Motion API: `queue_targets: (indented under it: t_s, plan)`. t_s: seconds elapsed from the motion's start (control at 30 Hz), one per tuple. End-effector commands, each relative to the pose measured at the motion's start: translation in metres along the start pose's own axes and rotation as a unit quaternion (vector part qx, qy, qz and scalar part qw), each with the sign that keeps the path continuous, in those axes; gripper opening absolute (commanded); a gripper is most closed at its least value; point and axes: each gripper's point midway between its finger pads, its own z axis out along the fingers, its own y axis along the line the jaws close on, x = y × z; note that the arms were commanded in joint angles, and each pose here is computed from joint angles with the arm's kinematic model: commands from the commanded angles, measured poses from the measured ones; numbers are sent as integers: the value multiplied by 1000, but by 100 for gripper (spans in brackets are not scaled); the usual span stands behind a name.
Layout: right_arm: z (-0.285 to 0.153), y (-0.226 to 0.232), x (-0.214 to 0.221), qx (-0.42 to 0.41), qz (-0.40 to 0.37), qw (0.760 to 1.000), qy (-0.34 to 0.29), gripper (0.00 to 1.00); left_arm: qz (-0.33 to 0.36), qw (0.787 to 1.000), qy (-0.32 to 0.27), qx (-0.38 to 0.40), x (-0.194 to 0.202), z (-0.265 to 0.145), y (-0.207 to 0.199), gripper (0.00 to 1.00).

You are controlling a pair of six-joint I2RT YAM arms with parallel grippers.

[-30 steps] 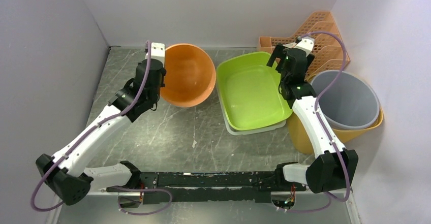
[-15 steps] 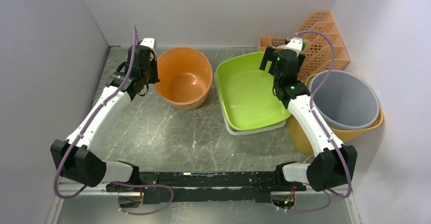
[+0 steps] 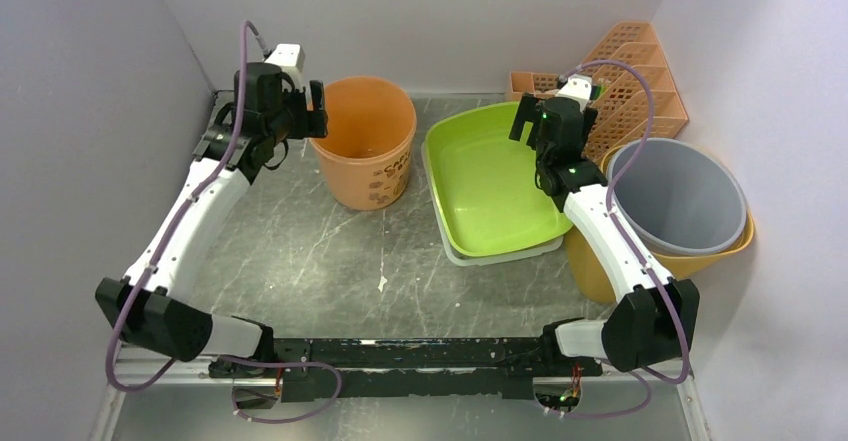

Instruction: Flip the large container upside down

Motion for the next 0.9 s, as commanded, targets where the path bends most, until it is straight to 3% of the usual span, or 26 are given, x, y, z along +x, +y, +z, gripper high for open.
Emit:
queue_targets:
  t_s: [0.0, 0.13, 0.43, 0.6, 0.87]
  plan:
    - [3, -1, 6, 9, 0, 1000, 2, 100, 37, 991, -89, 94, -43, -42, -27, 83]
    - [4, 0, 8, 11, 6, 1000, 6, 100, 79, 974, -106, 183, -37, -48, -65, 80]
    - [5, -5, 12, 24, 8, 1000, 13, 100, 186, 958, -45, 216, 4, -5, -150, 78]
    - [4, -6, 11, 25, 9, 1000, 11, 100, 217, 949, -41, 227, 13, 10, -165, 77]
    - [9, -3, 23, 22, 7, 1000, 22, 100, 240, 951, -10, 194, 42, 39, -160, 78]
